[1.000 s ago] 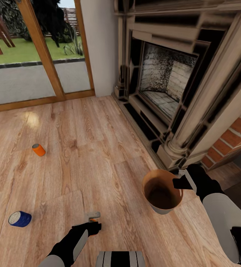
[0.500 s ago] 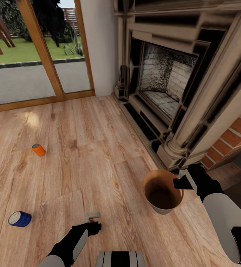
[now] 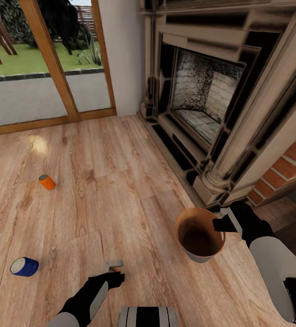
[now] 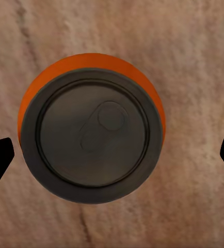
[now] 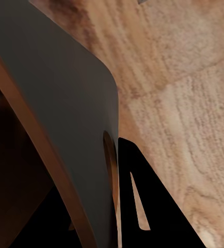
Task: Put the three can of soda from the living room inside the tash can in the kitchen.
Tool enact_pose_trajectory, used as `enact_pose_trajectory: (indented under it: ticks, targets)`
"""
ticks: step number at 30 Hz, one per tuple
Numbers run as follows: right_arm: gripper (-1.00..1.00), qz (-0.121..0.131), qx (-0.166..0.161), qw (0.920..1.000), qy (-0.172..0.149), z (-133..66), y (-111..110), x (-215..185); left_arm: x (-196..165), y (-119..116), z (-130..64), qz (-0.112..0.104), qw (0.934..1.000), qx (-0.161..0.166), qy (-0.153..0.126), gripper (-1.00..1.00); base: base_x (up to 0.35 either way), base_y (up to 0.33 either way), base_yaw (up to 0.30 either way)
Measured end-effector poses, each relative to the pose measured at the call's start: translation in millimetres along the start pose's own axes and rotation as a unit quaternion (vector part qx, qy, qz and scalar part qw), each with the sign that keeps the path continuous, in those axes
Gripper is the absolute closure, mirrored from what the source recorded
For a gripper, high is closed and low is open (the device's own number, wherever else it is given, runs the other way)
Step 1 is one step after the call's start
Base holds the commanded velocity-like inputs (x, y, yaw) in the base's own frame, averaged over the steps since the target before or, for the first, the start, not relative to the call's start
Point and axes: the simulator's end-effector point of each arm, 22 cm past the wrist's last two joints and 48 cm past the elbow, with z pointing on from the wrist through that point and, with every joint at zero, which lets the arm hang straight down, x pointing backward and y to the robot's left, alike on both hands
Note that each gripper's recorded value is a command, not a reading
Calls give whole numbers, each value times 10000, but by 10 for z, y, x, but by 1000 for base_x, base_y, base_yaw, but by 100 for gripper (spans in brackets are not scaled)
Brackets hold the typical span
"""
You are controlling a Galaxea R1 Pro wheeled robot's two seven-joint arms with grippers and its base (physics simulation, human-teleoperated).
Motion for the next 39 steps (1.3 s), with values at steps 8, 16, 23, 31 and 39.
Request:
enact_pose_trajectory:
  ticks: [8,16,23,31,39]
  targets:
    - [100,-3,5,10000,1,0,-2,1,-3,12,0,-12,10000,-8,-4,-100,0,0,0]
    - [100,-12,4,10000,2,2,10,1,1,53,4,-21,10000,-31,1,-100,0,0,0]
    - [100,-23,5,10000,3,3,20,2,3,61,4,-21,10000,-40,2,-100,0,0,0]
    - [100,-26,5,10000,4,3,22,2,3,59,4,-22,10000,-37,2,-100,0,0,0]
    - [100,-33,7,10000,4,4,27,2,6,58,4,-21,10000,-34,8,-100,0,0,0]
